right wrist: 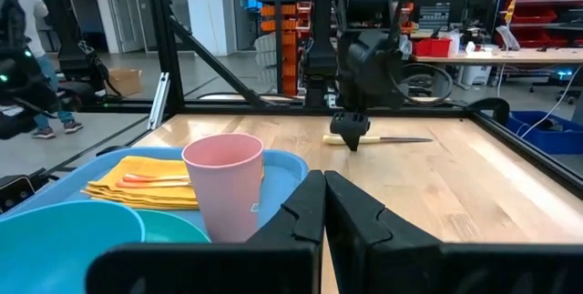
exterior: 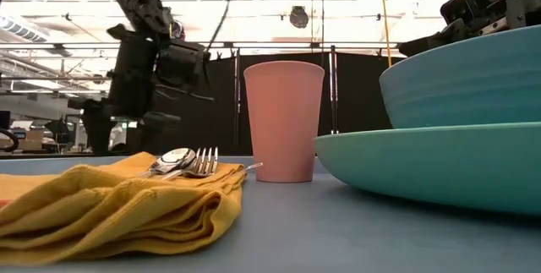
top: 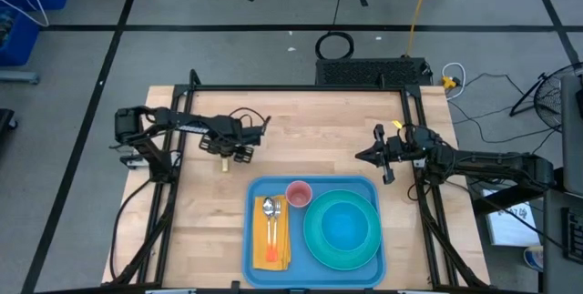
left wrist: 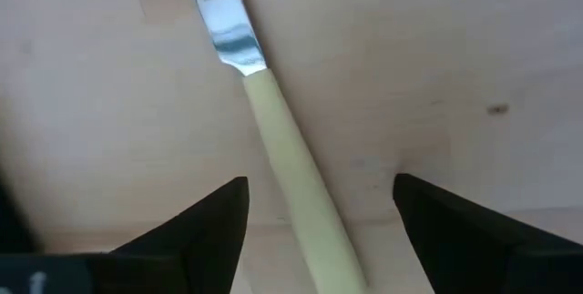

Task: Set up tray
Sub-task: Put the yellow knife on the yellow napkin to the left side of the orange spoon on the blue tray

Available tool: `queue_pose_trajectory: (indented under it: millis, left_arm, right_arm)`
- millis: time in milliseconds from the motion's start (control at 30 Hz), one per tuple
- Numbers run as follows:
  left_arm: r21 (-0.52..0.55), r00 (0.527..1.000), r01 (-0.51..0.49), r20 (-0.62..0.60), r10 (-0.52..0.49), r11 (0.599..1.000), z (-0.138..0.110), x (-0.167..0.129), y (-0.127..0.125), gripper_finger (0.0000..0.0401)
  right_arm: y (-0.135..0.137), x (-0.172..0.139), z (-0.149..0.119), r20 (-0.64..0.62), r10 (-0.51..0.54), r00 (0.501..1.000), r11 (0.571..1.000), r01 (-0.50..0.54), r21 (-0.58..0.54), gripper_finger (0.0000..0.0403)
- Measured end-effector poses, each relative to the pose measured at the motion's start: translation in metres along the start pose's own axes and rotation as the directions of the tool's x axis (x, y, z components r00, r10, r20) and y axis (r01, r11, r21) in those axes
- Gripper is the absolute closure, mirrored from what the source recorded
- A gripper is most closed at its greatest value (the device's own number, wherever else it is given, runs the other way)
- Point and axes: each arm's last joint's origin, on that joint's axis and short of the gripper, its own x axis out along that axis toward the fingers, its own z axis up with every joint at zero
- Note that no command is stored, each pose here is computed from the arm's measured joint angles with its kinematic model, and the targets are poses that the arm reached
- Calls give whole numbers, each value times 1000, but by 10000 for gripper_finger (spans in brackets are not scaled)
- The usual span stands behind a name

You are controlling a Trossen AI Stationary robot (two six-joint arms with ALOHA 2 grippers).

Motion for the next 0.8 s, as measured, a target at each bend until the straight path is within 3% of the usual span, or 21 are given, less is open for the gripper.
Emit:
queue_pose_trajectory:
  millis: [267, 667, 800]
  left_arm:
    - [-7, 998, 62, -13, -62, 998, 0, 10, 3, 161]
    - [0, 995, 101, -17, -101, 995, -1, 11, -1, 336]
    - [-4, 996, 85, 14, -85, 996, -2, 10, -2, 342]
  right_arm:
    - [0, 0, 0, 0, -2, 1000, 1000, 2, -1, 403]
    - [0, 0, 1, 7, -1, 1000, 1000, 1, -3, 403]
    - [0, 0, 1, 7, -1, 1000, 1000, 1, -3, 403]
